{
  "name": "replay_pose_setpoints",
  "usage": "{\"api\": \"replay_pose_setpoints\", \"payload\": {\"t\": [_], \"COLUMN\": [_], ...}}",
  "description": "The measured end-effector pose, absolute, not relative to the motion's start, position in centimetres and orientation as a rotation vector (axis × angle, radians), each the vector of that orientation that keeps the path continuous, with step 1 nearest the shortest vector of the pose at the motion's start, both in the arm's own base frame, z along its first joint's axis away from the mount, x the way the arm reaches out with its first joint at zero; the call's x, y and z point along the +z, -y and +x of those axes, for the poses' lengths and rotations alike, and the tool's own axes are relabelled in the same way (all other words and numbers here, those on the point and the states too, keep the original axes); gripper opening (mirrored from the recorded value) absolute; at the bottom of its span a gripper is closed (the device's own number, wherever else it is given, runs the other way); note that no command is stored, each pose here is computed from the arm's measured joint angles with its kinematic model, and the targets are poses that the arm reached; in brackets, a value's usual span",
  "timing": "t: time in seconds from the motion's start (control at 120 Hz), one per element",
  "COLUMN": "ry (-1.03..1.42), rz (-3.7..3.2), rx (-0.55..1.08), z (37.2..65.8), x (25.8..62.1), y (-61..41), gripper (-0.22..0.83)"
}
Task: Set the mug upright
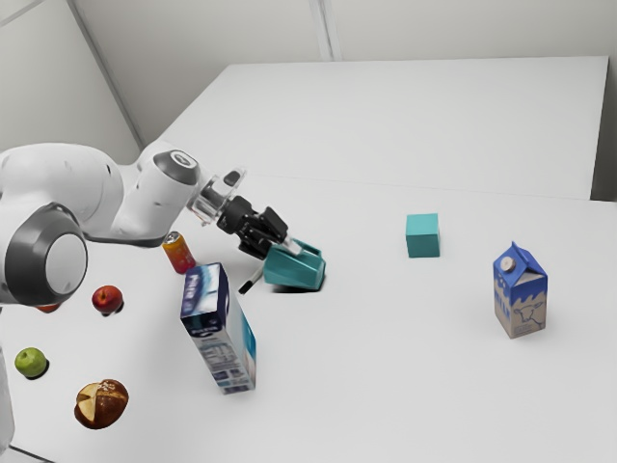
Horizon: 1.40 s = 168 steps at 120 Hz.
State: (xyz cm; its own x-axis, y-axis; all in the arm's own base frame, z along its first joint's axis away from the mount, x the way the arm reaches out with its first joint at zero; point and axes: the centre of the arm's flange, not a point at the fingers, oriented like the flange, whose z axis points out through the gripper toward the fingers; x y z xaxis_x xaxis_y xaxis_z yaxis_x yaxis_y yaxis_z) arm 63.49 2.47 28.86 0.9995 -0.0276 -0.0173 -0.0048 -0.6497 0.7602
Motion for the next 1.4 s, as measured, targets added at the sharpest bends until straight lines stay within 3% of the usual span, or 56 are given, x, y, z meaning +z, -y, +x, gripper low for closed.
{"api": "replay_pose_setpoints", "payload": {"t": [0.092,0.275,0.725,1.133,1.4], "ry": [0.034,0.059,0.113,0.313,0.305], "rz": [2.272,2.265,2.285,2.598,2.914], "rx": [-0.027,-0.018,0.026,0.154,0.125], "z": [63.5,63.3,63.3,61.9,60.9], "x": [28.9,29.1,31.1,37.7,39.0], "y": [-2.3,-1.8,-2.0,-0.2,-0.7], "gripper": [0.03,-0.08,-0.15,-0.16,-0.16]}}
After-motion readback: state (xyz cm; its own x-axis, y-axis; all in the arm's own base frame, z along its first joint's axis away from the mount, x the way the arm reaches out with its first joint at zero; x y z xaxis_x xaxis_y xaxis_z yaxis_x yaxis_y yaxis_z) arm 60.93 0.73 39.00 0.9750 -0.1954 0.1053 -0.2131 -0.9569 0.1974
